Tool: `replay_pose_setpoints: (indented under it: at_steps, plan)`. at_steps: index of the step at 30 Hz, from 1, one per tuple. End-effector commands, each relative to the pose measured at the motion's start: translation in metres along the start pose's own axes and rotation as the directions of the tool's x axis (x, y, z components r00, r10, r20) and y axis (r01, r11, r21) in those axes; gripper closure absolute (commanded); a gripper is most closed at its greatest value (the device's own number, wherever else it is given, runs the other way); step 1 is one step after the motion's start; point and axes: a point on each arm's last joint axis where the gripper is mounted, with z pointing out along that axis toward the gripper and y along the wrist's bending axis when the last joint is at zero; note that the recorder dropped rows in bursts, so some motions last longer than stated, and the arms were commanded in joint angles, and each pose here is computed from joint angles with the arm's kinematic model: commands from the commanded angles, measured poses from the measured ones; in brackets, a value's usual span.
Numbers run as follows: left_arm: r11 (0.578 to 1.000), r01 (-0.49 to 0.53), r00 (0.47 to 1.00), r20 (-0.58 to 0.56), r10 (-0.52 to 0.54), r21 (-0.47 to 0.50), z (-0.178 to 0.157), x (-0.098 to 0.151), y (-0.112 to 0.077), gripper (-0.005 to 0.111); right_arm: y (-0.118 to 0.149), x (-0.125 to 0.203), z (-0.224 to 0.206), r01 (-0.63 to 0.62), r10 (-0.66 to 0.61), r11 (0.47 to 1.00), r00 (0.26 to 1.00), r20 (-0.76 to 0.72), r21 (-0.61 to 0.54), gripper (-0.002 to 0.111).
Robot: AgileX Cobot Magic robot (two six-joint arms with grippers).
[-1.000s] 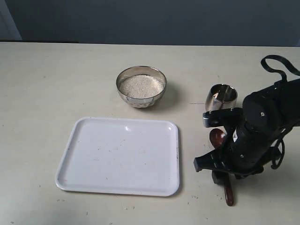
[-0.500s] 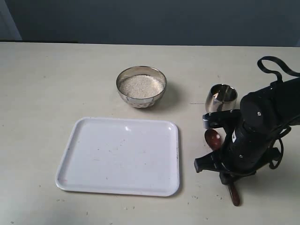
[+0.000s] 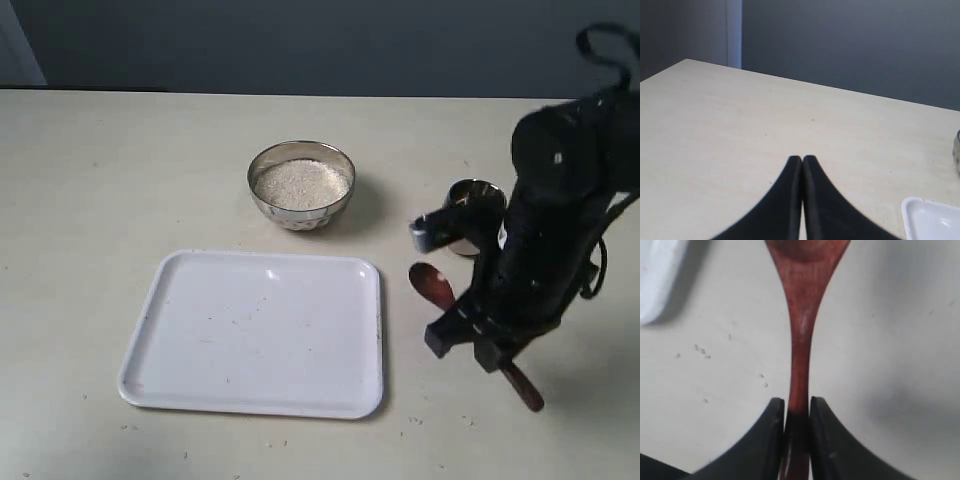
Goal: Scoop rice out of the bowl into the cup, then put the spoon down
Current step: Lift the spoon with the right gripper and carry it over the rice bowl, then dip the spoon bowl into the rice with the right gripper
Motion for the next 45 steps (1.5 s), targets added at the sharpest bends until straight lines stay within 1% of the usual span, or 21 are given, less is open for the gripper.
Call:
replay_pose_setpoints:
  at_steps: [1,3,7,9,10,13,15,19,21,25,29,30,32,33,35,36,38,39,41,42,45]
  plan:
    - [1.000,-0.005,1.000,0.016,0.005,0.011,-0.001,-0.002,-0.001,0.106,0.001,-0.017,-0.048,0.102,-0.105,0.994,0.991,0.083,0.036,0.109]
    - [1.000,-0.005,1.000,0.016,0.005,0.011,-0.001,-0.002,-0.001,0.106,0.000,-0.026,-0.067,0.121,-0.129,0.990,0.984,0.122,0.070,0.109]
    - [1.000,-0.005,1.000,0.016,0.005,0.011,-0.001,-0.002,-0.001,0.106,-0.007,-0.052,-0.096,0.175,-0.206,0.966,0.966,0.156,0.191,0.109]
    - [1.000,-0.005,1.000,0.016,0.005,0.011,-0.001,-0.002,-0.001,0.106,-0.012,-0.067,-0.103,0.226,-0.272,0.939,0.949,0.159,0.258,0.109]
    - [1.000,-0.005,1.000,0.016,0.005,0.011,-0.001,-0.002,-0.001,0.106,-0.014,-0.073,-0.105,0.229,-0.282,0.931,0.946,0.160,0.285,0.109]
    - [1.000,-0.005,1.000,0.016,0.005,0.011,-0.001,-0.002,-0.001,0.106,-0.013,-0.090,-0.109,0.256,-0.320,0.913,0.932,0.167,0.318,0.109]
    - [1.000,-0.005,1.000,0.016,0.005,0.011,-0.001,-0.002,-0.001,0.106,-0.007,-0.102,-0.110,0.288,-0.358,0.896,0.918,0.169,0.338,0.109]
    - [1.000,-0.005,1.000,0.016,0.005,0.011,-0.001,-0.002,-0.001,0.106,0.005,-0.125,-0.096,0.357,-0.429,0.851,0.895,0.119,0.386,0.109]
    - [1.000,-0.005,1.000,0.016,0.005,0.011,-0.001,-0.002,-0.001,0.106,0.012,-0.134,-0.086,0.394,-0.465,0.813,0.883,0.069,0.429,0.109]
    - [1.000,-0.005,1.000,0.016,0.005,0.011,-0.001,-0.002,-0.001,0.106,0.023,-0.143,-0.069,0.465,-0.525,0.718,0.850,-0.035,0.518,0.109]
    - [1.000,-0.005,1.000,0.016,0.005,0.011,-0.001,-0.002,-0.001,0.106,0.030,-0.148,-0.057,0.500,-0.547,0.676,0.833,-0.085,0.541,0.109]
    - [1.000,-0.005,1.000,0.016,0.005,0.011,-0.001,-0.002,-0.001,0.106,0.030,-0.149,-0.056,0.508,-0.554,0.654,0.826,-0.103,0.561,0.109]
    - [1.000,-0.005,1.000,0.016,0.005,0.011,-0.001,-0.002,-0.001,0.106,0.024,-0.153,-0.058,0.458,-0.516,0.619,0.850,-0.109,0.638,0.109]
    - [1.000,-0.005,1.000,0.016,0.005,0.011,-0.001,-0.002,-0.001,0.106,0.021,-0.154,-0.058,0.416,-0.487,0.616,0.869,-0.093,0.669,0.109]
    - [1.000,-0.003,1.000,0.016,0.003,0.011,-0.001,-0.002,-0.001,0.106,0.018,-0.157,-0.056,0.397,-0.470,0.589,0.877,-0.100,0.704,0.109]
    - [1.000,-0.003,1.000,0.016,0.003,0.011,-0.001,-0.002,-0.001,0.106,0.018,-0.158,-0.054,0.405,-0.474,0.584,0.874,-0.110,0.703,0.109]
    - [1.000,-0.003,1.000,0.016,0.003,0.011,-0.001,-0.002,-0.001,0.106,0.019,-0.159,-0.048,0.419,-0.477,0.593,0.871,-0.119,0.688,0.109]
    - [1.000,-0.003,1.000,0.016,0.003,0.011,-0.001,-0.002,-0.001,0.106,0.021,-0.160,-0.045,0.435,-0.485,0.586,0.864,-0.133,0.683,0.109]
    - [1.000,-0.003,1.000,0.016,0.003,0.011,-0.001,-0.002,-0.001,0.106,0.028,-0.161,-0.041,0.485,-0.521,0.552,0.836,-0.173,0.679,0.109]
    - [1.000,-0.003,1.000,0.016,0.003,0.011,-0.001,-0.002,-0.001,0.106,0.031,-0.161,-0.040,0.491,-0.530,0.540,0.829,-0.177,0.683,0.109]
    - [1.000,-0.003,1.000,0.016,0.003,0.011,-0.001,-0.002,-0.001,0.106,0.045,-0.166,-0.035,0.530,-0.591,0.480,0.784,-0.189,0.699,0.109]
